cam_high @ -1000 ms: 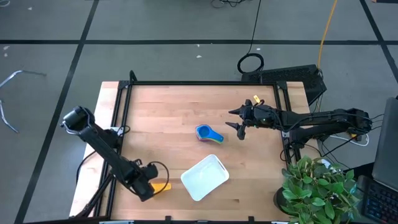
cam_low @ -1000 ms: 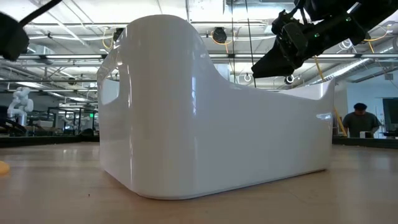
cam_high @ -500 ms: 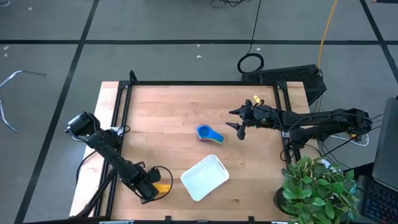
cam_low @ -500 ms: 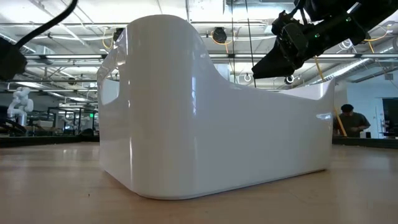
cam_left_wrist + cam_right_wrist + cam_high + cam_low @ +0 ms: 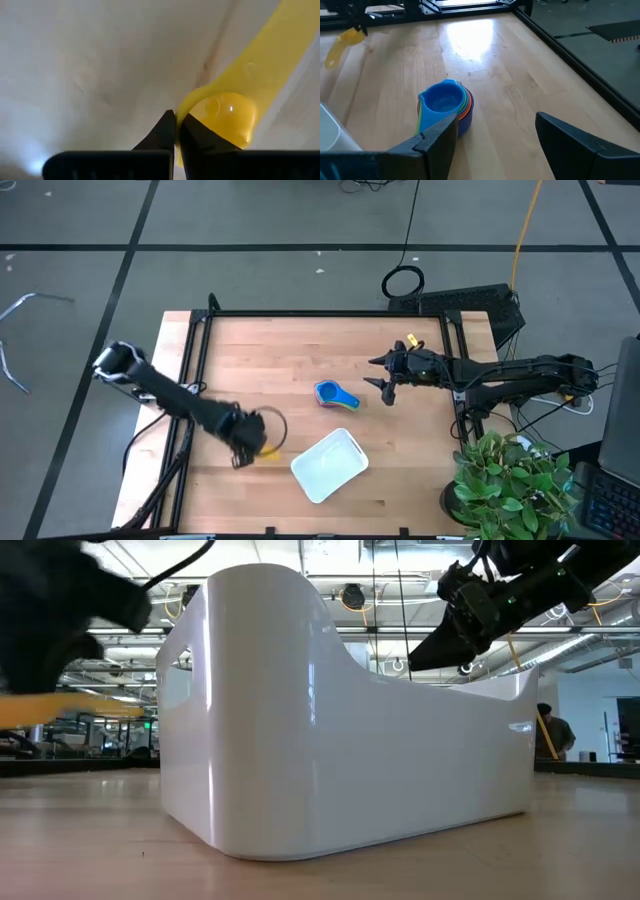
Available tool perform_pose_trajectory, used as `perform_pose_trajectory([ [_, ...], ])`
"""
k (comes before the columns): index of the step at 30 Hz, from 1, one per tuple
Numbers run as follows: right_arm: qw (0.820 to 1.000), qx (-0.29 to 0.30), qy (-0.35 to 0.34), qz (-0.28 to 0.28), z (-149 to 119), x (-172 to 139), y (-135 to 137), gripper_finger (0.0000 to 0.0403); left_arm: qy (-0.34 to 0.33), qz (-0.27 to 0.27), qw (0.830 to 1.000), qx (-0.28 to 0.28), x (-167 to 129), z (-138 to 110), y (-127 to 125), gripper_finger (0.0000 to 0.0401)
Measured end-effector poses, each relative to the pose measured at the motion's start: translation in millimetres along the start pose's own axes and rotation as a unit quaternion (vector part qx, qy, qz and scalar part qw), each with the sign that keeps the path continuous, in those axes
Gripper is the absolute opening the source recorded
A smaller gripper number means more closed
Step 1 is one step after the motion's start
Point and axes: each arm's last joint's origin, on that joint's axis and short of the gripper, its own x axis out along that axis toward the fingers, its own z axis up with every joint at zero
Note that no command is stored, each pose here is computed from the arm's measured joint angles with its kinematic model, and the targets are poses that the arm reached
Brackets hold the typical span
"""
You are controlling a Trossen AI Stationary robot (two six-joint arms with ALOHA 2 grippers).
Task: Nest measuring cups in basket
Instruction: Stack the yellow measuring cup on top of the blue measuring cup
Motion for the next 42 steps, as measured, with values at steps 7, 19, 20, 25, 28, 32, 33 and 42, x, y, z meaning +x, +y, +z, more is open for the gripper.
perform_pose_trajectory([
  [7, 1.000, 0.000, 0.003, -0.003, -0.6, 0.1, -1.3, 0.0258, -0.096, -0.025, 0.995, 0.014, -41.4, 26.0, 51.8, 0.0007],
  [19, 1.000, 0.010, 0.014, -0.025, -2.1, 1.0, -11.4, 0.0258, -0.220, -0.036, 0.969, 0.108, -85.4, 95.1, 111.3, 0.0007],
  [20, 0.999, 0.011, 0.015, -0.028, -2.3, 1.0, -12.5, 0.0258, -0.219, -0.033, 0.968, 0.114, -86.4, 100.2, 114.9, 0.0007],
  [25, 0.999, 0.017, 0.019, -0.042, -3.0, 1.3, -19.2, 0.0258, -0.238, -0.039, 0.958, 0.155, -90.1, 134.5, 124.1, 0.0007],
  [28, 0.998, 0.022, 0.019, -0.051, -2.9, 1.4, -23.2, 0.0258, -0.235, -0.041, 0.954, 0.179, -86.4, 157.1, 126.3, 0.0007],
  [32, 0.998, 0.021, 0.019, -0.059, -2.9, 1.4, -27.0, 0.0258, -0.235, -0.046, 0.949, 0.205, -81.8, 184.3, 127.5, 0.0007],
  [33, 0.998, 0.021, 0.019, -0.061, -2.9, 1.4, -28.0, 0.0258, -0.234, -0.048, 0.948, 0.211, -79.6, 190.3, 127.9, 0.0007],
  [42, 0.997, 0.023, 0.019, -0.072, -2.9, 1.3, -33.3, 0.0258, -0.230, -0.078, 0.942, 0.233, -56.6, 224.0, 129.4, 0.0007],
])
